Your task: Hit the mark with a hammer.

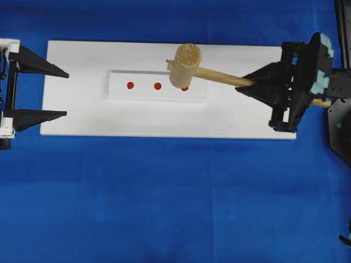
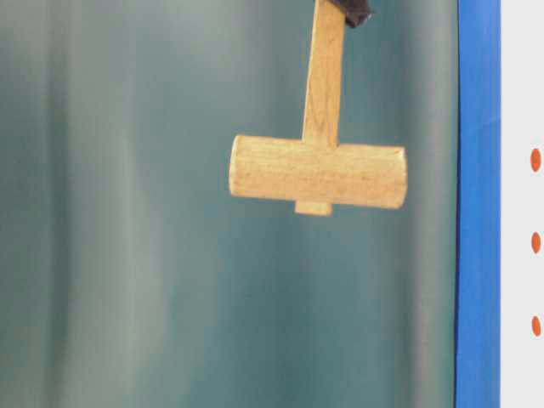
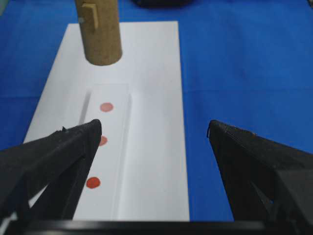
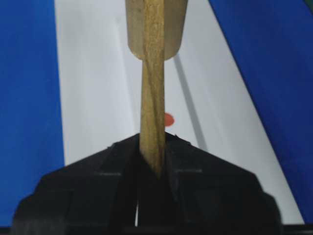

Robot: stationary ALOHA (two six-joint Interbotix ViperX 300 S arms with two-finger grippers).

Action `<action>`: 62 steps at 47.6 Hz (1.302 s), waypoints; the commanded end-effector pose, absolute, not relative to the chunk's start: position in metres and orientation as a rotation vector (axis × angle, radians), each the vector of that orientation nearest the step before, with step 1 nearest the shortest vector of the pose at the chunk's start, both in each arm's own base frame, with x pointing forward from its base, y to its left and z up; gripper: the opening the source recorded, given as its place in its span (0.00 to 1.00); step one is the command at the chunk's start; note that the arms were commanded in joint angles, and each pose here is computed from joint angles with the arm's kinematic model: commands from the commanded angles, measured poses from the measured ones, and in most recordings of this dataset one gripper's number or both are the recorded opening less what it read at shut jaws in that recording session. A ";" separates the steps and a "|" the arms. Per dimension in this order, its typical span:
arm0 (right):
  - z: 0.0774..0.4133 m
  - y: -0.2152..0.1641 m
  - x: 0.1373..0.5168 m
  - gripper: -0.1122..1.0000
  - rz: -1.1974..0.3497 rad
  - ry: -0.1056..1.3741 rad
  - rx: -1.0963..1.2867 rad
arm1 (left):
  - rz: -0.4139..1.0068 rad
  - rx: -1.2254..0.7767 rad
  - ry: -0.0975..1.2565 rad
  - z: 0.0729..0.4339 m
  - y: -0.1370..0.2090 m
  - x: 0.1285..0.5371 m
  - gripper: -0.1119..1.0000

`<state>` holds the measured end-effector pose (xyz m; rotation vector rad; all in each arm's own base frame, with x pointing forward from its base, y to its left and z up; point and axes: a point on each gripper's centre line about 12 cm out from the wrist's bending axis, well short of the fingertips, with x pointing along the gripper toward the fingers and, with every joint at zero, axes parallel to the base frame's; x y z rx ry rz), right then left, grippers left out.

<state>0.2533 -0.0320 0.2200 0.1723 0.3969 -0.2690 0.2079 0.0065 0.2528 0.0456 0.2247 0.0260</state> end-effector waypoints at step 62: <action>0.211 -0.035 0.278 0.12 -0.282 0.459 0.131 | 0.027 0.043 0.200 0.259 0.007 0.209 0.90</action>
